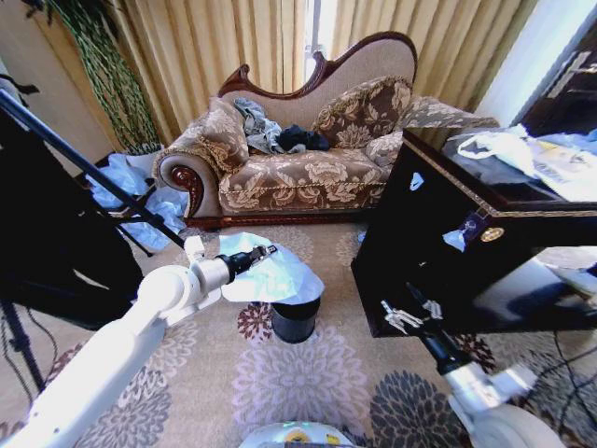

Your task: Place a garbage bag over the trash bin.

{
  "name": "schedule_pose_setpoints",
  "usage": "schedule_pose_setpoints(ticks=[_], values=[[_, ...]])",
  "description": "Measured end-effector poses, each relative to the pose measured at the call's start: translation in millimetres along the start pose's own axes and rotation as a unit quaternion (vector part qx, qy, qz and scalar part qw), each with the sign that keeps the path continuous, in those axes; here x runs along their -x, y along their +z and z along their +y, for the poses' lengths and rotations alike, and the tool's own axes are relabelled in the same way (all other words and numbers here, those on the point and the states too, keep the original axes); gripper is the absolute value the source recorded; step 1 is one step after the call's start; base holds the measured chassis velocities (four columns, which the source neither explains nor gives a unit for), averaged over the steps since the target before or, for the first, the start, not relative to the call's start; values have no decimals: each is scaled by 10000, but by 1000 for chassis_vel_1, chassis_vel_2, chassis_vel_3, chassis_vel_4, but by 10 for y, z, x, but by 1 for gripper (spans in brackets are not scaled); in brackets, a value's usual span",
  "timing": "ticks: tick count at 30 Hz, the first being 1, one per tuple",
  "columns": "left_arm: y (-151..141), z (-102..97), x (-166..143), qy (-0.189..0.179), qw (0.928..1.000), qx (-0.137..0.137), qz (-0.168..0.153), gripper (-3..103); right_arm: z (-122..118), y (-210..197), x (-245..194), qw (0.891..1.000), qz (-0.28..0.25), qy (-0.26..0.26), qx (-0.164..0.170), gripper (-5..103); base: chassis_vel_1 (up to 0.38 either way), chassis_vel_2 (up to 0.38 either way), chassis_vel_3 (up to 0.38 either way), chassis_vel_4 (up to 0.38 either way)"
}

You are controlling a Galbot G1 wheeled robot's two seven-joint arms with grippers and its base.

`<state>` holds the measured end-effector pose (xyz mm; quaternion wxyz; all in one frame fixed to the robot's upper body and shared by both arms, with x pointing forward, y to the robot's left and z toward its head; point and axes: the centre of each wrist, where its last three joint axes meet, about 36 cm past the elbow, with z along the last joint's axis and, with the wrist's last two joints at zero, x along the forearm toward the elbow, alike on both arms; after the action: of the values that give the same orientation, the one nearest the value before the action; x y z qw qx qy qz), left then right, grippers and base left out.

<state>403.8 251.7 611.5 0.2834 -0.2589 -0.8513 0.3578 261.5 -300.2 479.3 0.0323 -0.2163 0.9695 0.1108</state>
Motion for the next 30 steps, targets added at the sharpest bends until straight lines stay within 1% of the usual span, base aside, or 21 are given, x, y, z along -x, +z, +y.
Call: schedule_pose_setpoints(ticks=[2, 3, 6, 8, 10, 11, 14, 16, 19, 20, 21, 27, 30], values=[[17, -30, -7, 17, 10000, 48, 80, 0, 30, 76, 91, 9999, 2, -105, -119, 100, 0, 0, 0, 0], [17, -30, -7, 17, 10000, 48, 80, 0, 30, 76, 91, 9999, 2, -105, -119, 100, 0, 0, 0, 0], [20, -54, -2, 10, 9999, 100, 122, 0, 39, 137, 290, 9990, -109, -205, -385, 100, 0, 0, 0, 0], [23, -56, 4, 5, 9999, 108, 128, 0, 51, 130, 369, 9988, -168, -216, -416, 100, 0, 0, 0, 0], [25, -47, 45, -13, 9999, 94, 135, 0, 70, 136, 567, 9981, -258, -262, -502, 100, 0, 0, 0, 0], [25, -47, 45, -13, 9999, 94, 135, 0, 70, 136, 567, 9981, -258, -262, -502, 100, 0, 0, 0, 0], [44, -59, 116, 29, 9998, 79, 196, 0, 68, 271, 771, 9970, -258, -284, -678, 100, 0, 0, 0, 0], [49, -64, 140, 41, 9997, 81, 210, 0, 81, 312, 824, 9969, -266, -279, -689, 100, 0, 0, 0, 0], [60, -86, 213, 92, 9997, 62, 230, 0, 181, 533, 987, 9970, -230, -266, -688, 100, 0, 0, 0, 0], [60, -86, 213, 92, 9997, 62, 230, 0, 181, 533, 987, 9970, -230, -266, -688, 100, 0, 0, 0, 0], [64, -92, 231, 111, 9997, 46, 235, 0, 208, 616, 1067, 9963, -270, -243, -780, 100, 0, 0, 0, 0], [13, -69, 283, 73, 9998, 15, 177, 0, 250, 669, 1135, 9955, -183, -334, -869, 100, 0, 0, 0, 0], [-79, -19, 368, 4, 10000, -66, 20, 0, 304, 696, 954, 9952, -12, -438, -875, 100, 0, 0, 0, 0]])
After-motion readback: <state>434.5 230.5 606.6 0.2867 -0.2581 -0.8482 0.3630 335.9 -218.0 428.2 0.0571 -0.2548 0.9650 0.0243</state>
